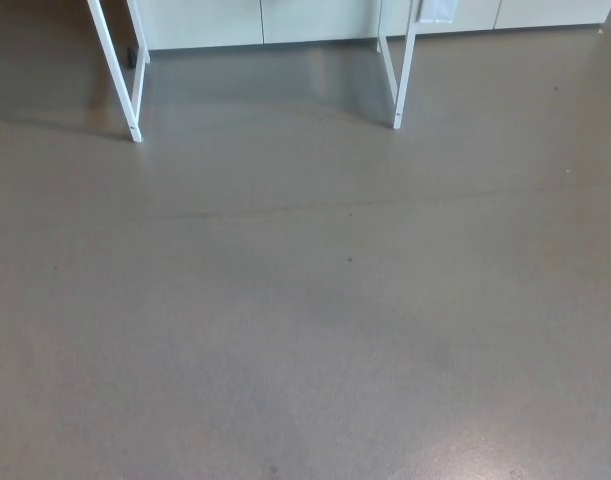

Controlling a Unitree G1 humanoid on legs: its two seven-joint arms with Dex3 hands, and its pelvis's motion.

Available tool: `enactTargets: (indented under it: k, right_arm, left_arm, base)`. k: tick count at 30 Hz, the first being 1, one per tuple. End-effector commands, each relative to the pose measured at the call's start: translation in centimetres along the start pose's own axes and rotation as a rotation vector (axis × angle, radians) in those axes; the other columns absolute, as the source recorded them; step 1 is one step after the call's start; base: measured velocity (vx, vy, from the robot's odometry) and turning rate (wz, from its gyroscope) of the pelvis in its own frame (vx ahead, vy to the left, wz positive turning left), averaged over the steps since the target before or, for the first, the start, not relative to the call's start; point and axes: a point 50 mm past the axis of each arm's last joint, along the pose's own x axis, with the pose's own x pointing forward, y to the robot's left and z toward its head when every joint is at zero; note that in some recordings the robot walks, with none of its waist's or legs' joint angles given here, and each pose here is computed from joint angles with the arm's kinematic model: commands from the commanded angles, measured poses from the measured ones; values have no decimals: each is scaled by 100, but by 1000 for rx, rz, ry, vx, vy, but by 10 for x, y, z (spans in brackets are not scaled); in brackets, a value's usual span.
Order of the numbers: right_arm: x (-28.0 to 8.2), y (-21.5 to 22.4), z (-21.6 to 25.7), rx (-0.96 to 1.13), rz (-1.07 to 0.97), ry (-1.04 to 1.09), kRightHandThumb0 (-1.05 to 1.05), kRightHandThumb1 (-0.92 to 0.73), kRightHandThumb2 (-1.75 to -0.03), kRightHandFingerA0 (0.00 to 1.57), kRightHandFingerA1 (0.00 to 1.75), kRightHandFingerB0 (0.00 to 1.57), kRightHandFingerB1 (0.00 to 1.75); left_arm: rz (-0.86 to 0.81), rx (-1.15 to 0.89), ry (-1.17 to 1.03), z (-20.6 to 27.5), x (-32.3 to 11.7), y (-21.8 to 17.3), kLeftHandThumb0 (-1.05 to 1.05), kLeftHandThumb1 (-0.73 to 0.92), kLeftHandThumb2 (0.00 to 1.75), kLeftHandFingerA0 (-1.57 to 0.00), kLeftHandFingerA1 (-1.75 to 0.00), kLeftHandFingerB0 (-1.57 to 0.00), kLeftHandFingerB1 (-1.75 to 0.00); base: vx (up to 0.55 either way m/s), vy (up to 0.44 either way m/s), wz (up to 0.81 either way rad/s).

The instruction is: The robot walks towards a desk on which a file tray is kept in the middle and a toilet paper roll is kept on its right. The robot uses its right hand to hook on finger in the gap of the roll and grabs it, lifts it and places it on the tray.

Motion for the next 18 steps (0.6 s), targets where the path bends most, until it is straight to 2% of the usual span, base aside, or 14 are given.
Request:
enactTargets:
  k: [1,2,3,6,7,9,10,12,14,15,16,17,18]
  right_arm:
    - [-2,-6,2,47,-7,-81,-87,-67,-101,0,17,14,34]
    - [-3,-5,1,94,0,-91,-87,-67,-101,0,17,14,34]
    - [-3,-5,1,63,1,-91,-88,-68,-103,8,17,10,34]
    - [-4,-5,-1,-2,0,-88,-90,-71,-105,10,20,10,31]
    - [-4,-4,-2,58,11,-80,-88,-67,-102,9,17,9,35]
    - [-4,-4,-2,14,2,-78,-88,-70,-103,9,21,9,34]
    - [-4,-4,-3,23,2,-76,-89,-68,-103,9,17,9,33]
    - [-5,-4,-4,38,5,-81,-90,-68,-103,10,19,10,35]
    - [-4,-5,-3,18,6,-61,-90,-66,-102,9,21,9,35]
    - [-4,-5,-3,27,5,-68,-89,-66,-102,9,20,9,35]
    - [-5,-4,-4,36,5,-81,-88,-67,-101,9,18,9,34]
    - [-4,-5,-3,3,4,-73,-83,-82,-66,9,23,10,26]
    - [-3,-3,-3,2,4,-63,-84,-81,-66,10,24,10,26]
  left_arm:
    - [-22,-68,58,-2,-4,8,-68,92,72,-13,-47,-17,-40]
    - [-17,-64,58,-1,-4,9,-68,92,72,-13,-47,-17,-40]
    - [-21,-57,55,0,-4,9,-69,92,72,-10,-46,-16,-41]
    - [-18,-49,54,1,-4,10,-70,92,71,-12,-47,-20,-42]
    - [-17,-46,52,2,-5,10,-72,92,67,-17,-49,-20,-42]
    - [-13,-22,64,3,-5,11,-70,92,74,-13,-46,-19,-41]
    - [-8,-25,64,3,-5,11,-70,92,71,-15,-48,-21,-43]
    - [-4,-44,65,4,-5,11,-70,92,71,-21,-52,-22,-44]
    - [-18,-53,66,3,-6,11,-70,92,73,-17,-51,-22,-44]
    - [-7,-56,70,4,-5,10,-70,92,72,-23,-57,-27,-48]
    - [-9,-50,70,4,-6,10,-70,92,73,-21,-55,-27,-48]
    - [-9,-58,73,4,-6,10,-69,92,71,-15,-50,-23,-45]
    - [-7,-69,63,7,-6,11,-68,92,70,-14,-49,-23,-45]
  base:
    - [0,0,0]
    - [0,0,0]
    - [0,0,0]
    - [0,0,0]
    - [0,0,0]
    - [0,0,0]
    - [0,0,0]
    - [0,0,0]
    - [0,0,0]
    - [0,0,0]
    - [0,0,0]
    - [0,0,0]
    - [0,0,0]
